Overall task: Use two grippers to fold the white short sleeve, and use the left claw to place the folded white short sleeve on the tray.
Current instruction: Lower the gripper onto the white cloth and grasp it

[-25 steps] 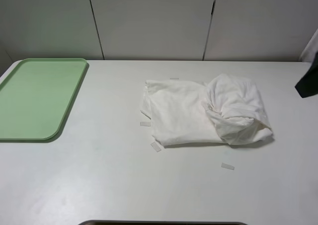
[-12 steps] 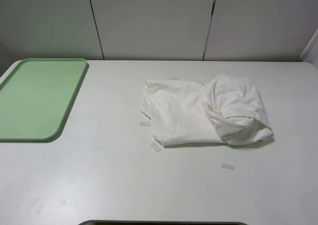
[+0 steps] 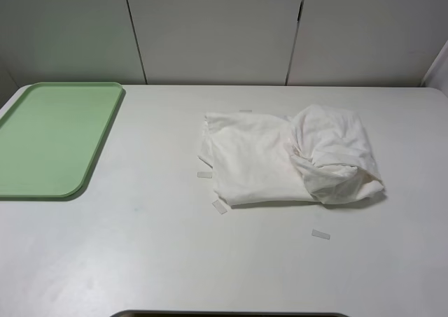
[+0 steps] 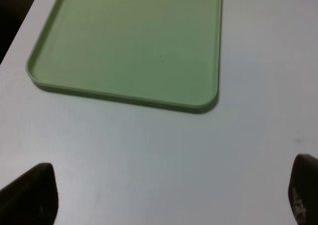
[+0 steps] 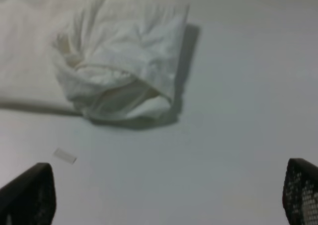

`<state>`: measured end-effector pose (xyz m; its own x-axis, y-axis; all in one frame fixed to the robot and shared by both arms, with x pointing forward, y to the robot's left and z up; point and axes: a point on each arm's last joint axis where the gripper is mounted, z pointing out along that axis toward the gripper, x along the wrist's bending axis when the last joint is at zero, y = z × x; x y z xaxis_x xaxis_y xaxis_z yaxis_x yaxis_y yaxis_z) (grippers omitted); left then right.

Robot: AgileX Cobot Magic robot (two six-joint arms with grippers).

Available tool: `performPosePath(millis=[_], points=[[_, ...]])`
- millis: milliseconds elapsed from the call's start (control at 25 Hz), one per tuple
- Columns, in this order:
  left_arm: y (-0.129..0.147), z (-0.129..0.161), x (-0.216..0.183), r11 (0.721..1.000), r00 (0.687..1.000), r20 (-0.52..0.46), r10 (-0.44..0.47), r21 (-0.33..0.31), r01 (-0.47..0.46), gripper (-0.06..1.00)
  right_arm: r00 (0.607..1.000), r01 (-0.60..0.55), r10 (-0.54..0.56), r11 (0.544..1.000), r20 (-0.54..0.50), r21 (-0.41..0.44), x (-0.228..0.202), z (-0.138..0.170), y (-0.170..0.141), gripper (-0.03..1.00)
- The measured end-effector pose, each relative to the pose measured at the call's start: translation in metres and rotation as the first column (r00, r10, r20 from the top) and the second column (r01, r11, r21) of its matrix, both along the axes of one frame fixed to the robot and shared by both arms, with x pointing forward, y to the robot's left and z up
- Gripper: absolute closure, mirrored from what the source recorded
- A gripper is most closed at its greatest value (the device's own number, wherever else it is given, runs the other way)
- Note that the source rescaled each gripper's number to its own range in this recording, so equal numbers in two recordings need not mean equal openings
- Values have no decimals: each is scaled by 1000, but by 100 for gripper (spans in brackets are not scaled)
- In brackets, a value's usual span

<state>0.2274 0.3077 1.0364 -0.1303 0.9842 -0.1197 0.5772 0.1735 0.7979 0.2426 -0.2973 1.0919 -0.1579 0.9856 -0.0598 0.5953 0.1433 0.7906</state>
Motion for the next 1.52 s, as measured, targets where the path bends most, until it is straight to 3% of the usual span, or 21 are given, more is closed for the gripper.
performPosePath(millis=[280,400,840,1080,1520], points=[[0,0,0,1000,1000,0,0,0,0,3,972,66,-70,998,223,24,-19,-23,-1,-3],[0,0,0,1000,1000,0,0,0,0,3,976,67,-69,998,208,20,-9,-38,-1,-3],[0,0,0,1000,1000,0,0,0,0,3,974,72,-73,997,214,15,-8,-37,-1,-3],[0,0,0,1000,1000,0,0,0,0,3,969,112,-131,988,209,103,-8,-37,-1,-3],[0,0,0,1000,1000,-1,0,0,0,3,967,119,-139,987,212,106,-8,-36,-2,-3]])
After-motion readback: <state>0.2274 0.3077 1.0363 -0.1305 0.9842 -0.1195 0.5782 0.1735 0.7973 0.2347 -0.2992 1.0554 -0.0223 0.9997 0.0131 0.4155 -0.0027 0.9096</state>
